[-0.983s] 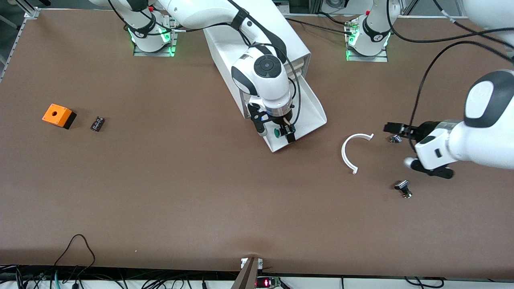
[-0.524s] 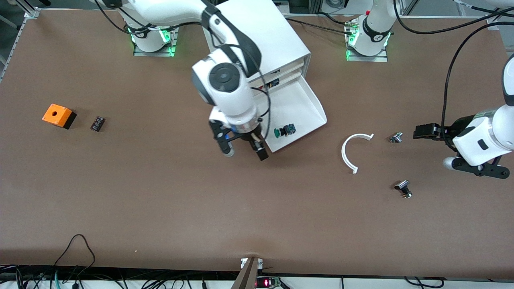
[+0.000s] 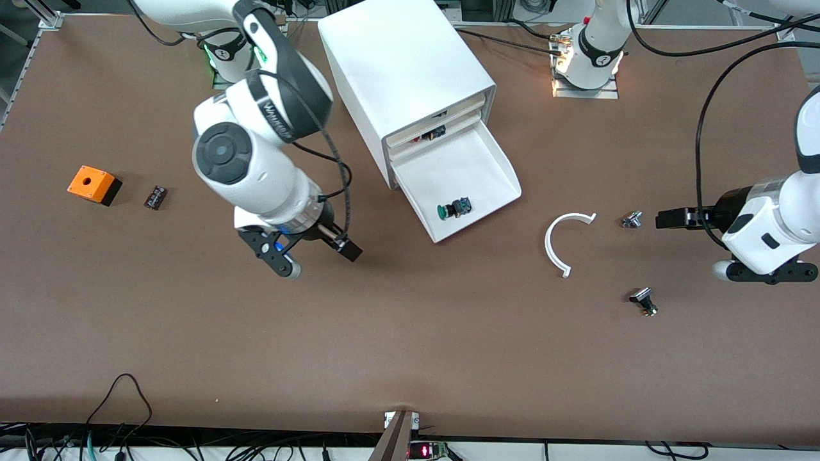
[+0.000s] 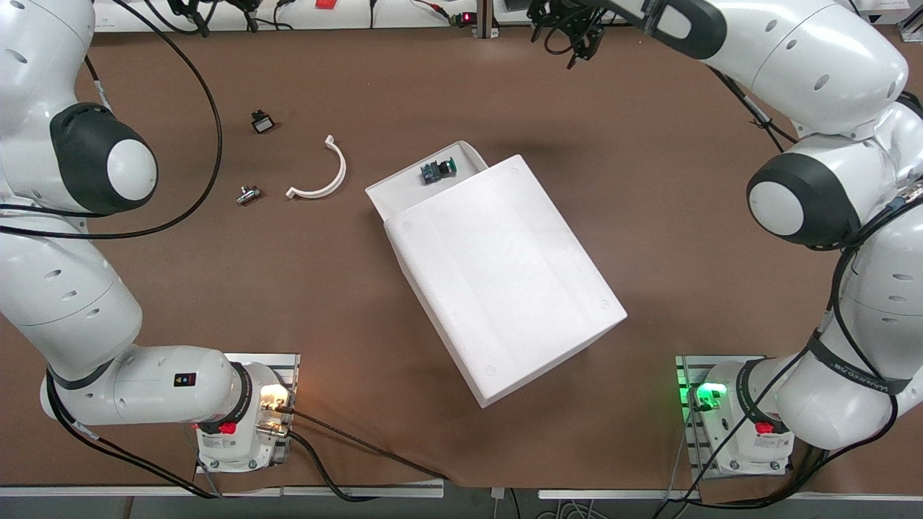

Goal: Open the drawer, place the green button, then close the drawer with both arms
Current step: 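Withdraw the right gripper while the left gripper moves toward the drawer front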

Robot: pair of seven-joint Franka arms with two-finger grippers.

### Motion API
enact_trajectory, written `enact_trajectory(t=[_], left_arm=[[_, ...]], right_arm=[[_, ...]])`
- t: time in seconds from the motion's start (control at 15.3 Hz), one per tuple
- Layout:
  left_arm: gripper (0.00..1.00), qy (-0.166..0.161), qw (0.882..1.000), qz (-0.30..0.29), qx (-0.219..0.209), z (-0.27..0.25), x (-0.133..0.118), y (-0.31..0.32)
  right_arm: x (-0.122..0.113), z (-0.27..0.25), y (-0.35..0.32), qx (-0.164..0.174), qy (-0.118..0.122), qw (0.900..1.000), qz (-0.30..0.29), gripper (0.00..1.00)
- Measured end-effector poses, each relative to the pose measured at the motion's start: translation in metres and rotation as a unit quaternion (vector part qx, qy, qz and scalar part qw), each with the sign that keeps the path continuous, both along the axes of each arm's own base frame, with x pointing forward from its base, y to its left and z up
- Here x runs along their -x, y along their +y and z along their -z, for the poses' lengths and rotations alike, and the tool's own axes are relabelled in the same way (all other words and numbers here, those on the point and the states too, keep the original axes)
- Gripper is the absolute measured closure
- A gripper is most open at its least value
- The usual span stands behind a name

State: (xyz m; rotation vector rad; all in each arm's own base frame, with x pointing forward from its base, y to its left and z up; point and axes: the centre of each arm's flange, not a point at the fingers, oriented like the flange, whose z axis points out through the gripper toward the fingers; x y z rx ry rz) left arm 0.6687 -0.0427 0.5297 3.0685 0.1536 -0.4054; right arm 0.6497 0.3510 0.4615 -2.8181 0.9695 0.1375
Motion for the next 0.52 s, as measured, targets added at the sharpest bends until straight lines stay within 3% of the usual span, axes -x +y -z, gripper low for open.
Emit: enact_trajectory(t=[0.2, 0.52], left_arm=[[0.00, 0.007, 0.998, -0.051, -0.022, 0.024, 0.000, -0.049], [0.00, -0.039, 0.993, -0.106, -0.032, 0.097, -0.001, -0.137]], right_arm=[[-0.008, 0.006, -0.039, 0.007, 0.012, 0.998, -0.058, 0.01], [-0.009, 0.017, -0.126, 0.029, 0.019, 0.987, -0.155, 0.00]])
